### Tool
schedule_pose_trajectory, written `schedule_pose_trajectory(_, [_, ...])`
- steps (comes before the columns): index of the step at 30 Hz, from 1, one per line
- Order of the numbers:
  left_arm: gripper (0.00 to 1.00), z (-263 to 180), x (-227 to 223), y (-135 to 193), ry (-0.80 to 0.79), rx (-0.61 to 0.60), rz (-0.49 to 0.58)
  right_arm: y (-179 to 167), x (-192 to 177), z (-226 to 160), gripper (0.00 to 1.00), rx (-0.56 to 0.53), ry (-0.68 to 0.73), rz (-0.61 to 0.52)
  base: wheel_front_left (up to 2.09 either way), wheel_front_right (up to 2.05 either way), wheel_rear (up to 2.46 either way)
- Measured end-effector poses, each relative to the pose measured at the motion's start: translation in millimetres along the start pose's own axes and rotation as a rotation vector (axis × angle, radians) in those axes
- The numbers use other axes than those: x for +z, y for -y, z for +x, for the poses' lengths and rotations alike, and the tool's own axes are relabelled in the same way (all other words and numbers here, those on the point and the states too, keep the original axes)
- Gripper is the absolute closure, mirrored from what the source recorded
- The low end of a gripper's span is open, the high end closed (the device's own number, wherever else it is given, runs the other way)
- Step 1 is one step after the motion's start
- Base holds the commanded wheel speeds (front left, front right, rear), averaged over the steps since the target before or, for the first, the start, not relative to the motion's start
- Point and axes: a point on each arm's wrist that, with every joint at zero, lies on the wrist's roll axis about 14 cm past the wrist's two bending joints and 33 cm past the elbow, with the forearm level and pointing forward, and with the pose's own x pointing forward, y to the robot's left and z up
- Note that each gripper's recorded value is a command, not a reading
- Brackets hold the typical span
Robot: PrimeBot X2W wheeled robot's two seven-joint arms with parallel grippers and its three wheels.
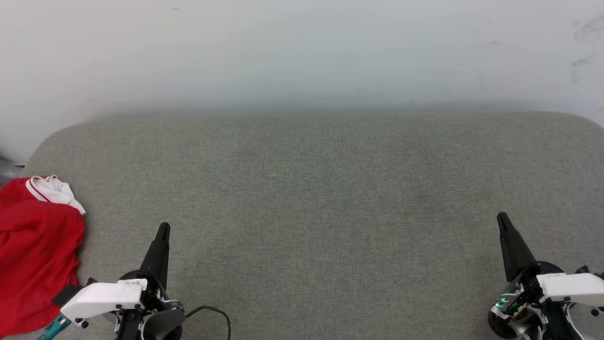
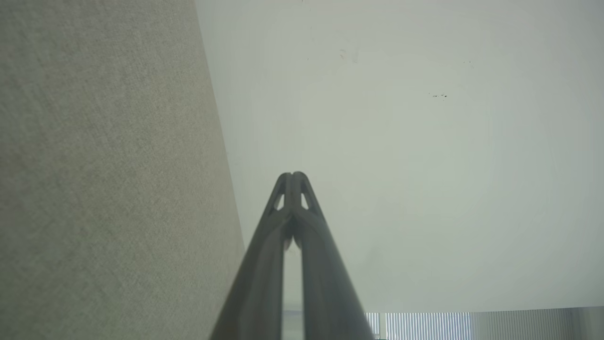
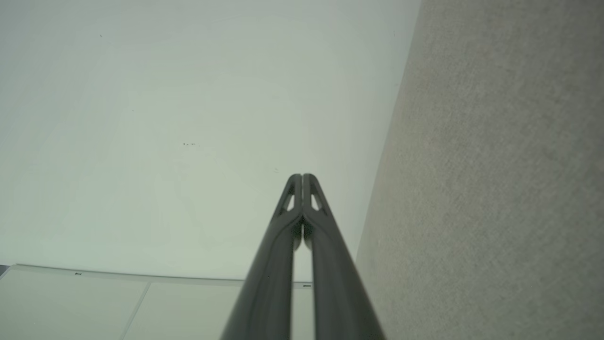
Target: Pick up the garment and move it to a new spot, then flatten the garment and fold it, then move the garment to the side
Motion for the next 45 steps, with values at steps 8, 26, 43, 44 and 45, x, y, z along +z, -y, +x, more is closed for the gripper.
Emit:
schedule_pose_trajectory(8, [1.0,0,0,0,0.0,0.0,0.0,0,0,0,1.0,0.0,0.0,0.0,0.0,0.0,0.0])
schedule_pose_trajectory(26, [1.0,0,0,0,0.0,0.0,0.0,0,0,0,1.0,0.0,0.0,0.0,0.0,0.0,0.0])
schedule_pose_trajectory(43, [0.0,-9,-12,-13,-0.009,0.036,0.003,17,-3,-12,0.0,-0.046,0.016,-0.014,0.0,0.0,0.0])
schedule_pose_trajectory(44, [0.0,-9,-13,-11,-0.01,0.03,0.004,16,-3,-13,0.0,-0.044,0.019,-0.014,0.0,0.0,0.0])
schedule_pose_trajectory(45, [0.0,-8,-14,-9,-0.01,0.023,0.005,15,-3,-13,0.0,-0.04,0.02,-0.016,0.0,0.0,0.0])
